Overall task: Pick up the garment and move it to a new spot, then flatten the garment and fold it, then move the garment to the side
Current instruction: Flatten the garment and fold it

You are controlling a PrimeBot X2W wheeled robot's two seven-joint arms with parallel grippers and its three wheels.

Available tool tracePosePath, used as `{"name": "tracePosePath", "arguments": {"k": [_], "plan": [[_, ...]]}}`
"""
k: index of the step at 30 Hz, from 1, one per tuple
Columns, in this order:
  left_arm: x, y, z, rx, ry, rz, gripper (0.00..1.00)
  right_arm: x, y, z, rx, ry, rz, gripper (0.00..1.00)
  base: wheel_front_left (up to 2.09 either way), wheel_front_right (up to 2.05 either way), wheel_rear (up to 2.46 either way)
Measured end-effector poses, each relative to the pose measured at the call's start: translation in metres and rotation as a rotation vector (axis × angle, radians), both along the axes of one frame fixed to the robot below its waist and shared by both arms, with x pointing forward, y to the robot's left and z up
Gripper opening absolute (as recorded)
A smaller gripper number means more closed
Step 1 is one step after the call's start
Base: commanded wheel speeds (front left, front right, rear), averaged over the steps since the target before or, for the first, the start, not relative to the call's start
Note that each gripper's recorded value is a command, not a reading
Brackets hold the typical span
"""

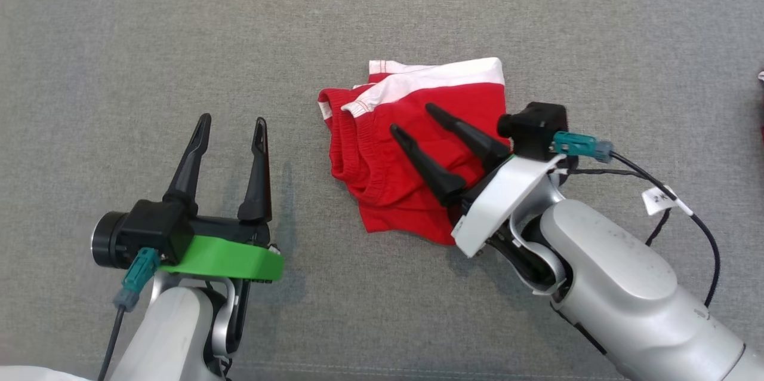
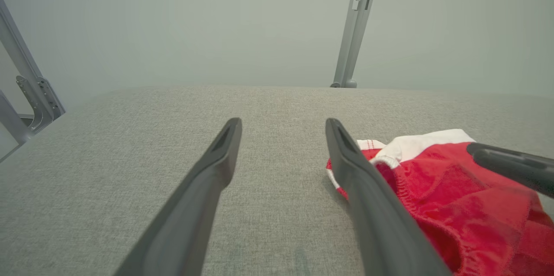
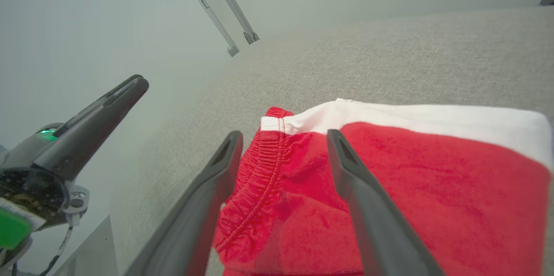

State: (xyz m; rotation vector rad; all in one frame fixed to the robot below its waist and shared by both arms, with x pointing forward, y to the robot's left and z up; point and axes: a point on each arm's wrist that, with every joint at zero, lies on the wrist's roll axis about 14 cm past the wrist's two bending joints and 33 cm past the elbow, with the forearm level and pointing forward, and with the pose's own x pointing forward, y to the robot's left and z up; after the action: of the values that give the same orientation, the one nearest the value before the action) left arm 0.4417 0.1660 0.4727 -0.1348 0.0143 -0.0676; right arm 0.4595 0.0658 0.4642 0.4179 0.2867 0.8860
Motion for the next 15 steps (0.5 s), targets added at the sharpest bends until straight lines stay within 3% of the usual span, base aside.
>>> {"name": "tracePosePath", "arguments": {"k": [7, 12, 15], "plan": [[0.006, -0.005, 0.007, 0.005, -0.027, -0.016, 1.0, 0.037, -0.073, 0.03, -0.017, -0.25, -0.254, 1.0, 0.0, 0.0, 0.0], [0.01, -0.007, 0.015, 0.01, -0.051, -0.02, 1.0, 0.049, -0.145, 0.041, -0.079, -0.324, -0.482, 1.0, 0.0, 0.0, 0.0], [0.011, -0.007, 0.017, 0.01, -0.058, -0.02, 1.0, 0.045, -0.172, 0.041, -0.12, -0.34, -0.553, 1.0, 0.0, 0.0, 0.0]]}}
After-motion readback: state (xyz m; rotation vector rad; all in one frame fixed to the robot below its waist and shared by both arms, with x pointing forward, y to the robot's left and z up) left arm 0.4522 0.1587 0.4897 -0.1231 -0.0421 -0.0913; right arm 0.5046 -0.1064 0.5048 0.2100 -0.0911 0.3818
